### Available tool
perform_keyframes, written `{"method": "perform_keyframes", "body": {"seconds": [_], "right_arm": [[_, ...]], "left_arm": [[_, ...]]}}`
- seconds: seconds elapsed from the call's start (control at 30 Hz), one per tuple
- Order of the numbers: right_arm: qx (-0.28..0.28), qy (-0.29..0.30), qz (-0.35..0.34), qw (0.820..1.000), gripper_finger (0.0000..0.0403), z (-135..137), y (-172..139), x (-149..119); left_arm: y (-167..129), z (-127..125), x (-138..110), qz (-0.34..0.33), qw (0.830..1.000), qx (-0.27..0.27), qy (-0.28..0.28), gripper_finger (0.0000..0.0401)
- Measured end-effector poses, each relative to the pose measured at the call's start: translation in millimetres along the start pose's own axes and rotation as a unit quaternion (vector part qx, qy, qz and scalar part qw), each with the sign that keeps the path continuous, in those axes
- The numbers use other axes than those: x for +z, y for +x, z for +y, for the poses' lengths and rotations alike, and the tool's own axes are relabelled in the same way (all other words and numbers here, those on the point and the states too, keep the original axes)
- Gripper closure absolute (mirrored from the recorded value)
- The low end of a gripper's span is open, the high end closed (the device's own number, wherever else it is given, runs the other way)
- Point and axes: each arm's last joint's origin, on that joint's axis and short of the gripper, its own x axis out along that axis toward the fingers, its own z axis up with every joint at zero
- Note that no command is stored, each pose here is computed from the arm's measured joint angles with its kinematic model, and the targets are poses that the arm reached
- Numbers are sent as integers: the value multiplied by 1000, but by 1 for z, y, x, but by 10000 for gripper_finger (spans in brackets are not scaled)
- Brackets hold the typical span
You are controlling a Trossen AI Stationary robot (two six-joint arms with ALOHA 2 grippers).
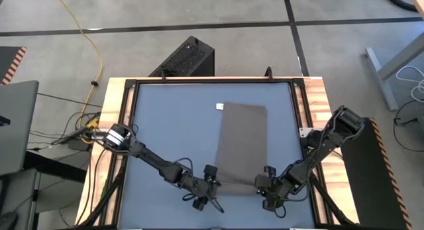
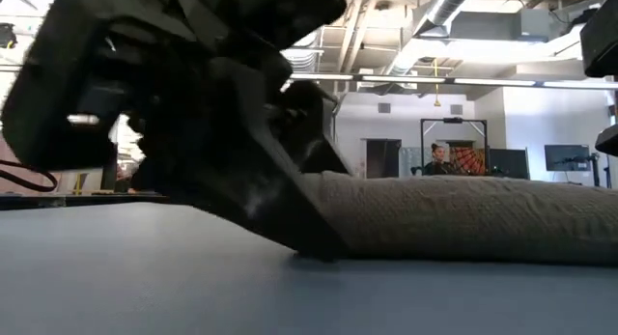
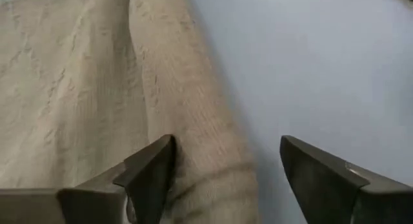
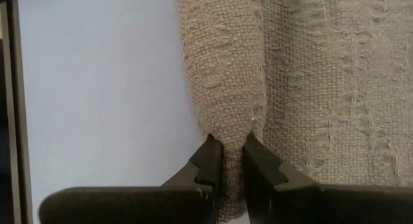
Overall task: Roll towel into tight, uniform cylinder
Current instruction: Roll the gray towel
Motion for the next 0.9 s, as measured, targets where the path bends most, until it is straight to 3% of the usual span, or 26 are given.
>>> {"method": "perform_keyframes", "body": {"seconds": [0.1,0.2,0.3,0.43,0.53,0.7,0.9], "right_arm": [[1,9,-1,1000,341,0,0,0],[-1,28,-1,1000,340,0,0,0],[-1,45,-1,999,340,1,-1,-2],[0,70,-1,998,340,2,-1,-3],[5,97,10,995,340,2,-1,-3],[29,138,51,989,340,5,-2,-6],[68,164,63,982,340,12,-3,-5]], "left_arm": [[5,-1,-3,5,1000,6,0,132],[7,1,-5,5,1000,15,-15,161],[6,4,-2,-3,999,19,-26,229],[8,13,-3,1,997,17,-77,359],[10,25,-4,6,988,-34,-152,374],[13,50,-7,33,942,-177,-285,374],[12,68,-9,78,867,-283,-402,374]]}}
